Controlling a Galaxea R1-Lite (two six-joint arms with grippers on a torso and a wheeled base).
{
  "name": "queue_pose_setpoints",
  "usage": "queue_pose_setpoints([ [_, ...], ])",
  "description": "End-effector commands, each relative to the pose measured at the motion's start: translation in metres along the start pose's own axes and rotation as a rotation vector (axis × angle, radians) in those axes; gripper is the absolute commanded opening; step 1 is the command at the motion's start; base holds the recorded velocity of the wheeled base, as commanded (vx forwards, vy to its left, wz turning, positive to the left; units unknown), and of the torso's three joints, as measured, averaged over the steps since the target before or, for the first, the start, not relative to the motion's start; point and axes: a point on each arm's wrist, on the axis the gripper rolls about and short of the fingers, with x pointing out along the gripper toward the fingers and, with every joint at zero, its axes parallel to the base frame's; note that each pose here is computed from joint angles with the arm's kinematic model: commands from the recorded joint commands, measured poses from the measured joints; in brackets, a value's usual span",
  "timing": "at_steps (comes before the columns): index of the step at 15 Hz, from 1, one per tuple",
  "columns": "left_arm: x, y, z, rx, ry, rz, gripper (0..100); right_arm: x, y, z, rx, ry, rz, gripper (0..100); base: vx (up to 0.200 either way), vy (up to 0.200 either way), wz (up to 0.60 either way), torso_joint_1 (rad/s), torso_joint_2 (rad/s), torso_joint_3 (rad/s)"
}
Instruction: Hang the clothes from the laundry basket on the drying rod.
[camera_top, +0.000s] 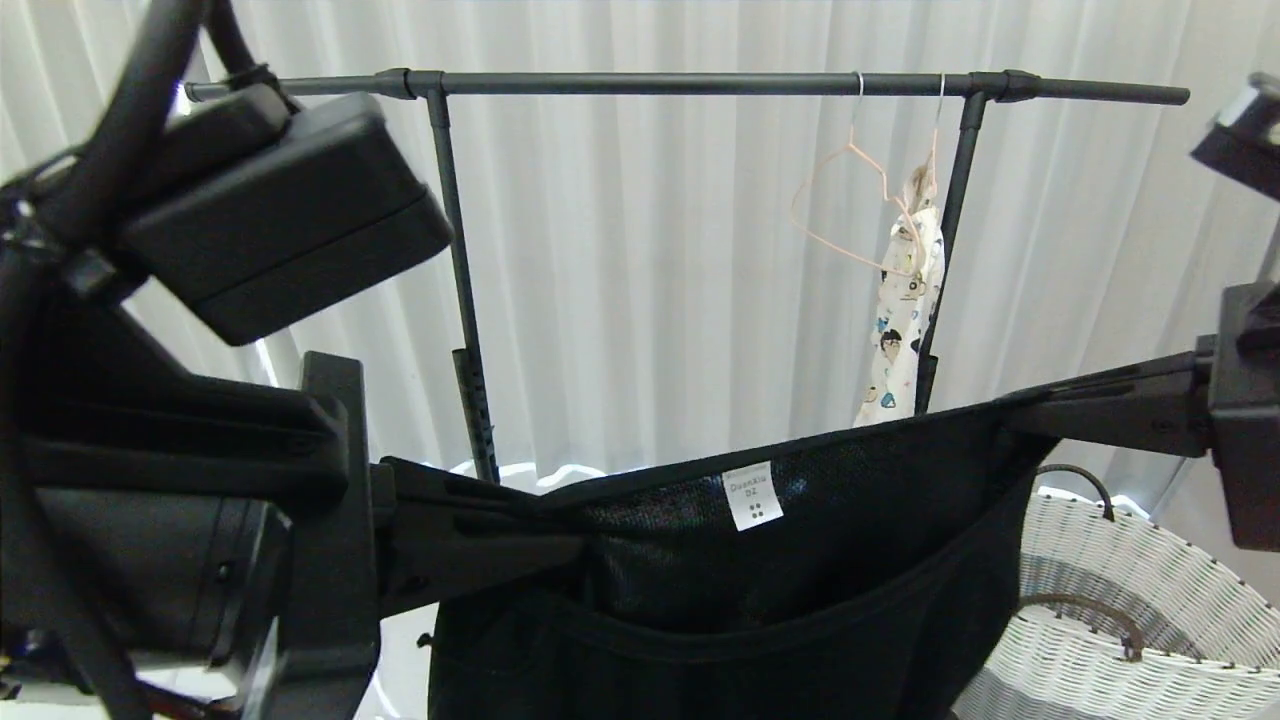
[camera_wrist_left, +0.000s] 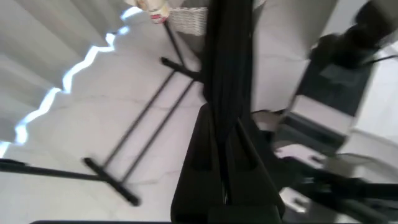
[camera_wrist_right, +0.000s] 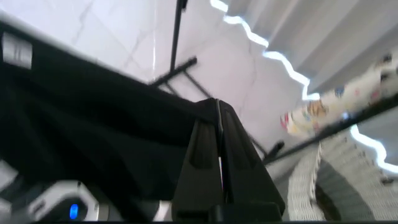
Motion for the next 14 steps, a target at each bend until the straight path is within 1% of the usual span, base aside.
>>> queue_pose_setpoints([
  [1, 0.017, 0.008, 0.011, -0.003, -0.012, 0.020, 0, -0.022, -0.001, -0.005, 0.001, -0.031, 0.002, 0, 0.000, 0.000, 0.00, 0.000, 0.00, 0.000],
  [2, 0.025, 0.013, 0.019, 0.000, -0.049, 0.035, 0, -0.026, -0.001, -0.007, 0.001, -0.028, 0.002, 0, 0.000, 0.000, 0.00, 0.000, 0.00, 0.000],
  [4, 0.033, 0.017, 0.028, 0.002, -0.080, 0.046, 0, -0.027, -0.001, -0.007, -0.001, -0.028, 0.001, 0, 0.000, 0.000, 0.00, 0.000, 0.00, 0.000],
  [8, 0.032, 0.018, 0.029, 0.003, -0.085, 0.054, 0, -0.027, -0.001, -0.006, 0.001, -0.032, -0.009, 0, 0.000, 0.000, 0.00, 0.000, 0.00, 0.000],
  [10, 0.030, 0.019, 0.030, 0.000, -0.091, 0.064, 0, -0.026, -0.002, -0.006, 0.001, -0.030, -0.044, 0, 0.000, 0.000, 0.00, 0.000, 0.00, 0.000],
  [14, 0.028, 0.019, 0.029, -0.001, -0.092, 0.064, 0, -0.026, -0.002, -0.005, 0.001, -0.033, -0.050, 0, 0.000, 0.000, 0.00, 0.000, 0.00, 0.000],
])
